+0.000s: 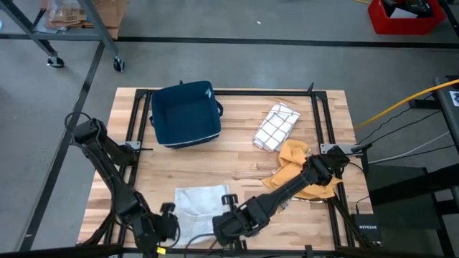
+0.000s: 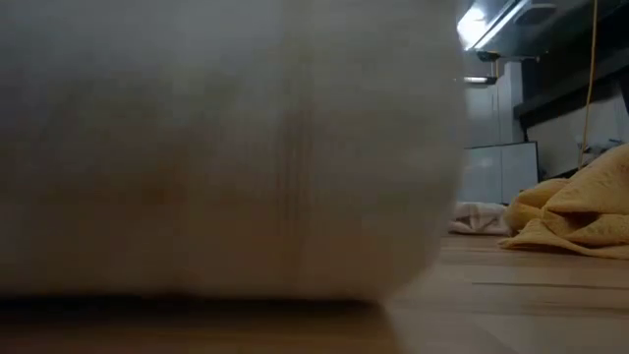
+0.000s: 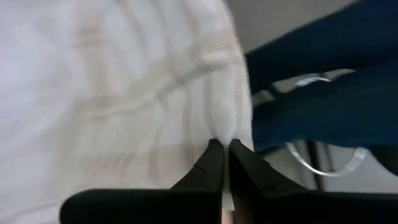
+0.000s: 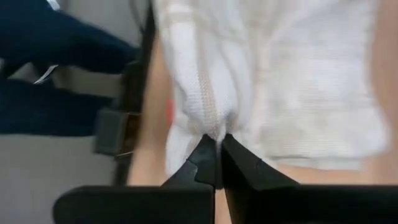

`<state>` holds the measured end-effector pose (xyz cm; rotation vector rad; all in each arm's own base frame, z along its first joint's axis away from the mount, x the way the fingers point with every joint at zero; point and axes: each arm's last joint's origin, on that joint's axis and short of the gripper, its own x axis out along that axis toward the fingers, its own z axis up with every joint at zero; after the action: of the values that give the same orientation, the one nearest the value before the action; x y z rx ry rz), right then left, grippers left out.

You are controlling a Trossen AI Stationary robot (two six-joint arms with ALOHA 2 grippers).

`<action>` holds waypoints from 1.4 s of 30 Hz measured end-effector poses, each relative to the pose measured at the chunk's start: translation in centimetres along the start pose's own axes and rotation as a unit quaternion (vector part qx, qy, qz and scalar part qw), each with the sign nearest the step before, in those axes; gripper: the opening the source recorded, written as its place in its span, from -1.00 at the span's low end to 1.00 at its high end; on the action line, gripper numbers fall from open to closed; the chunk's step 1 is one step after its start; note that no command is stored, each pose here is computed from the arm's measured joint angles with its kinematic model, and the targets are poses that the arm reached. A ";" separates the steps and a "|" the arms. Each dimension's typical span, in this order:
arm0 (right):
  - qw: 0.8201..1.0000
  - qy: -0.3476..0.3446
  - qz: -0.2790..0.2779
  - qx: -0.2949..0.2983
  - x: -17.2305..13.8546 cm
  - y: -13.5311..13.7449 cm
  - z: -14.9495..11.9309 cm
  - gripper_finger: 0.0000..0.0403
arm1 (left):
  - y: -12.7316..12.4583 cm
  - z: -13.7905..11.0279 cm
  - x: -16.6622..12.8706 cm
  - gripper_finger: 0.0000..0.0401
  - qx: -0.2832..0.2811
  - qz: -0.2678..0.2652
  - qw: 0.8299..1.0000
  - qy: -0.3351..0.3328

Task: Fold towel
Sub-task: Fold the left white patterned towel

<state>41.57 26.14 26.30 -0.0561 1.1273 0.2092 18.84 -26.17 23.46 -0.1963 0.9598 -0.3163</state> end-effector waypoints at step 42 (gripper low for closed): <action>0.965 0.154 -0.125 0.171 6.9 -22.2 -2.6 -0.21 | 17.1 -5.2 1.7 -0.32 -0.165 0.400 0.901 0.033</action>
<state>46.40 5.00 17.62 0.0792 1.4403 -0.2291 18.44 -10.85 14.07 -0.0846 1.0777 0.6080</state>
